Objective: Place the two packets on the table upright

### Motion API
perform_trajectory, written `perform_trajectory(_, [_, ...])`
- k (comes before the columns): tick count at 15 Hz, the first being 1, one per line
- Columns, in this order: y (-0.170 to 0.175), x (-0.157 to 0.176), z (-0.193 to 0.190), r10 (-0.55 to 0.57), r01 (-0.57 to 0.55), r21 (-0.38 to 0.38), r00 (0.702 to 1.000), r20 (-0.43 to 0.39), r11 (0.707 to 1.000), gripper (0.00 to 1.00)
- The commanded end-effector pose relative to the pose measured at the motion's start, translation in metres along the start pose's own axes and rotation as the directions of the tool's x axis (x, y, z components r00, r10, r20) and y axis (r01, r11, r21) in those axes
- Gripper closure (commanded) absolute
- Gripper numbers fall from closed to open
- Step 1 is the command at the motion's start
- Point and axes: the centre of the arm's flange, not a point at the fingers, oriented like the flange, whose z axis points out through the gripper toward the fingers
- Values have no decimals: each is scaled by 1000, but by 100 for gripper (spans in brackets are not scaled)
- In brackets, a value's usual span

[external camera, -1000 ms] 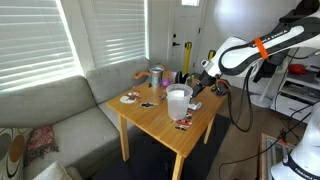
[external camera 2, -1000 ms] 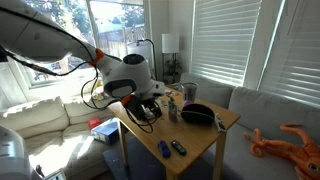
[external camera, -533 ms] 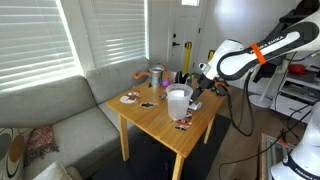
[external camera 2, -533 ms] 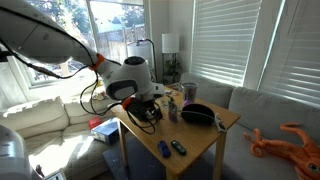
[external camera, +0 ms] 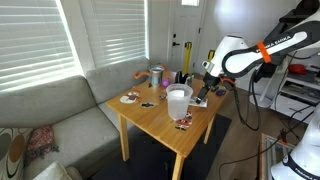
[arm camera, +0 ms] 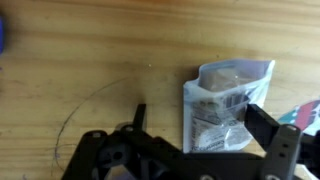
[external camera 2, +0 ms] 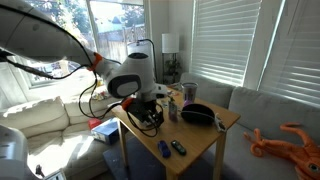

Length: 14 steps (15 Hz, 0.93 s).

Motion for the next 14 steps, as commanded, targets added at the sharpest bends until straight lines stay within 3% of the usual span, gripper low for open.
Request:
perform_trajectory(1, [8,-12,-15,21,-22,10,998,63,1000,0])
perform_trajectory(5, [12,-18,-22,33,-34,10,996,84,999,0])
perform_trajectory(10, [15,1,-34,-68,69,1,986,-150,998,0])
perform_trajectory(14, [7,14,-30,-106,125,70,969,-223,990,0])
